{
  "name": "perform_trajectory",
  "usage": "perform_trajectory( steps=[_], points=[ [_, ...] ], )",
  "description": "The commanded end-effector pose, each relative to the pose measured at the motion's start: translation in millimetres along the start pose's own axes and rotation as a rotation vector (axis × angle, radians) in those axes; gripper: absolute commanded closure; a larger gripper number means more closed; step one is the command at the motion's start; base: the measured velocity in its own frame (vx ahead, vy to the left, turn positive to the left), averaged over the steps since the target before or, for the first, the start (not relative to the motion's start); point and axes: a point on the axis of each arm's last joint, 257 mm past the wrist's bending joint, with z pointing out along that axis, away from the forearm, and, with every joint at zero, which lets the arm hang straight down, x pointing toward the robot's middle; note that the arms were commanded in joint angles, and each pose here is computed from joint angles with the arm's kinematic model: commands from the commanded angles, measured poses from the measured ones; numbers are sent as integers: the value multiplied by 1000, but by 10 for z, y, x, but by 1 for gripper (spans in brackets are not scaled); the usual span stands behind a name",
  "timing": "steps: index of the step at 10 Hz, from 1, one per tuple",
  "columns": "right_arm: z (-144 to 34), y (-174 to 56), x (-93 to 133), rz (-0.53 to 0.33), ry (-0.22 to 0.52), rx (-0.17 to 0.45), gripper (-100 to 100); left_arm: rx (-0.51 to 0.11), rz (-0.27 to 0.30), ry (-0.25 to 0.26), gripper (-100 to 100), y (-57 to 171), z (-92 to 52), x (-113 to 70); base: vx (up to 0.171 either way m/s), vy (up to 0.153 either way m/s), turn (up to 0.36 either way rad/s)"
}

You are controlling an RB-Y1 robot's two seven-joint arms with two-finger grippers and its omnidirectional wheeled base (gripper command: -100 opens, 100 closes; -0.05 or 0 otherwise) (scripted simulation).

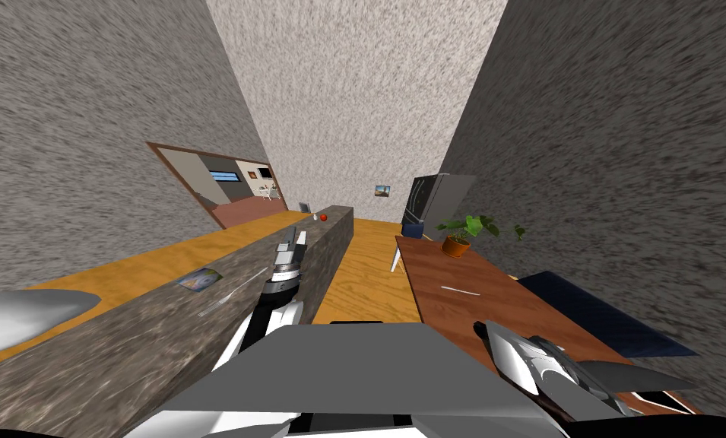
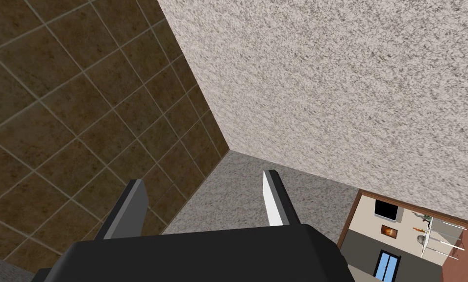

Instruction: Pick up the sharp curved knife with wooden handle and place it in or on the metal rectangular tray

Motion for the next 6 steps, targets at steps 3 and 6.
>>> perform_trajectory(
  steps=[3,6],
  points=[
    [0,0,0,0,0,0,-100,0,0,0,0,0,0,0,0,0,0],
    [78,63,-128,0,0,1,-100,0,0,0,0,0,0,0,-7,11,4]
  ],
)
